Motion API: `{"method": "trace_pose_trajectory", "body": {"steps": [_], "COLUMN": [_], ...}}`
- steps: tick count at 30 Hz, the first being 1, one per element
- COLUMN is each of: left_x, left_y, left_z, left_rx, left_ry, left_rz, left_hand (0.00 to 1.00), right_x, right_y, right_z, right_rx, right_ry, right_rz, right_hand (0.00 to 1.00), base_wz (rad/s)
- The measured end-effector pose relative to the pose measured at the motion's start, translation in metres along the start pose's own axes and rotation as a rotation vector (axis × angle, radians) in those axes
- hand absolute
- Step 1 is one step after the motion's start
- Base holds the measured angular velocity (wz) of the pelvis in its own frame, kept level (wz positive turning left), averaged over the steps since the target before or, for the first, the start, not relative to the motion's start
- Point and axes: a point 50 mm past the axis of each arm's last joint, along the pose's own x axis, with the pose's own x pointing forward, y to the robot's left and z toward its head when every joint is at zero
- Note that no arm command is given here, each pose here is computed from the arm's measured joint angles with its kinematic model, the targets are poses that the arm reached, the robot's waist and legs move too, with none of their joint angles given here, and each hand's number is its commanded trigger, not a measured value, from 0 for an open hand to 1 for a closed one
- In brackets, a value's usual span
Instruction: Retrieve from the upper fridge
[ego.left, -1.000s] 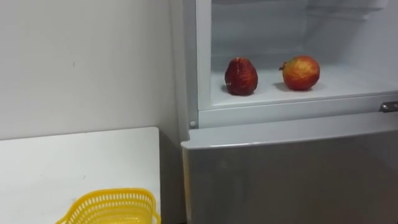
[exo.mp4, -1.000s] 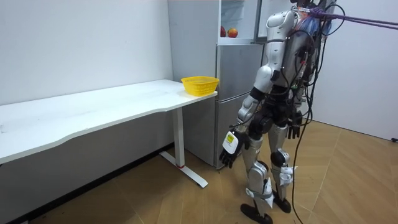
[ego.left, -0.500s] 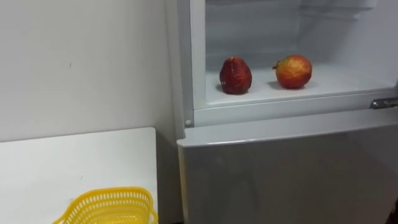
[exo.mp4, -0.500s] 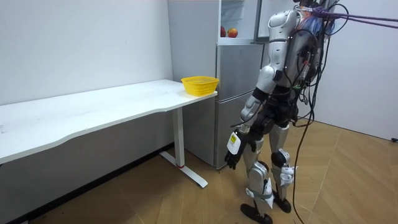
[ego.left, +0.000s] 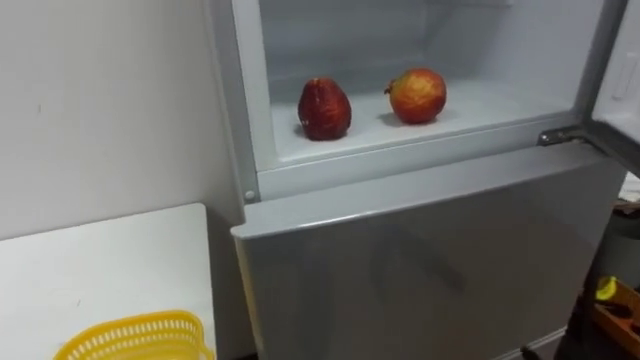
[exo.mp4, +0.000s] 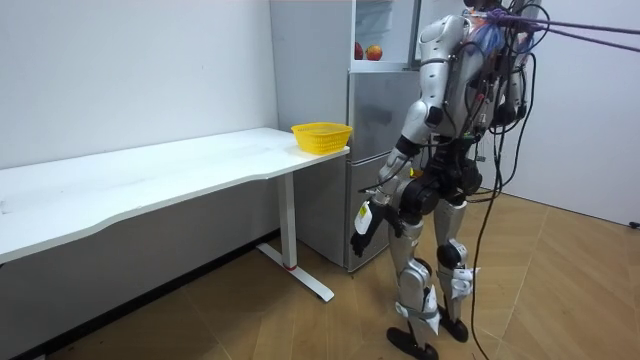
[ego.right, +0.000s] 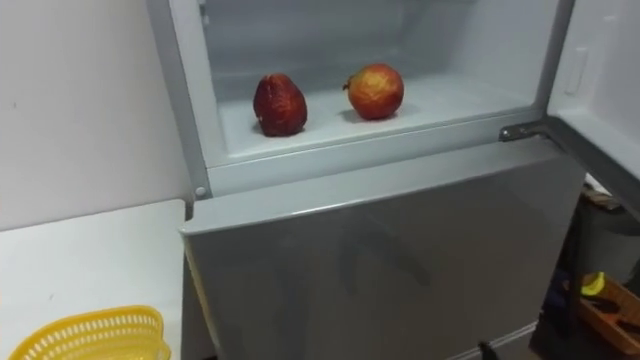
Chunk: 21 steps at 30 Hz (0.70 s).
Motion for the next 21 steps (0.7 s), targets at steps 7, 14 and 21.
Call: {"method": "trace_pose_trajectory", "body": {"steps": [7, 14, 21], "left_x": [0.000, 0.000, 0.002], "left_y": [0.003, -0.001, 0.000], "left_z": [-0.007, -0.009, -0.007], "left_rx": [0.024, 0.049, 0.052], "left_ry": [-0.020, -0.017, -0.004], "left_rz": [0.002, -0.031, -0.054], "left_hand": [0.00, 0.00, 0.00], "right_x": [-0.002, -0.002, 0.003], "right_y": [-0.021, -0.030, -0.029], "right_z": [0.059, 0.099, 0.120], "right_rx": [0.088, 0.133, 0.073], "right_ry": [-0.294, -0.521, -0.642], "right_rz": [-0.125, -0.177, -0.158], "right_hand": [0.00, 0.00, 0.00], "base_wz": [-0.03, 0.00, 0.02]}}
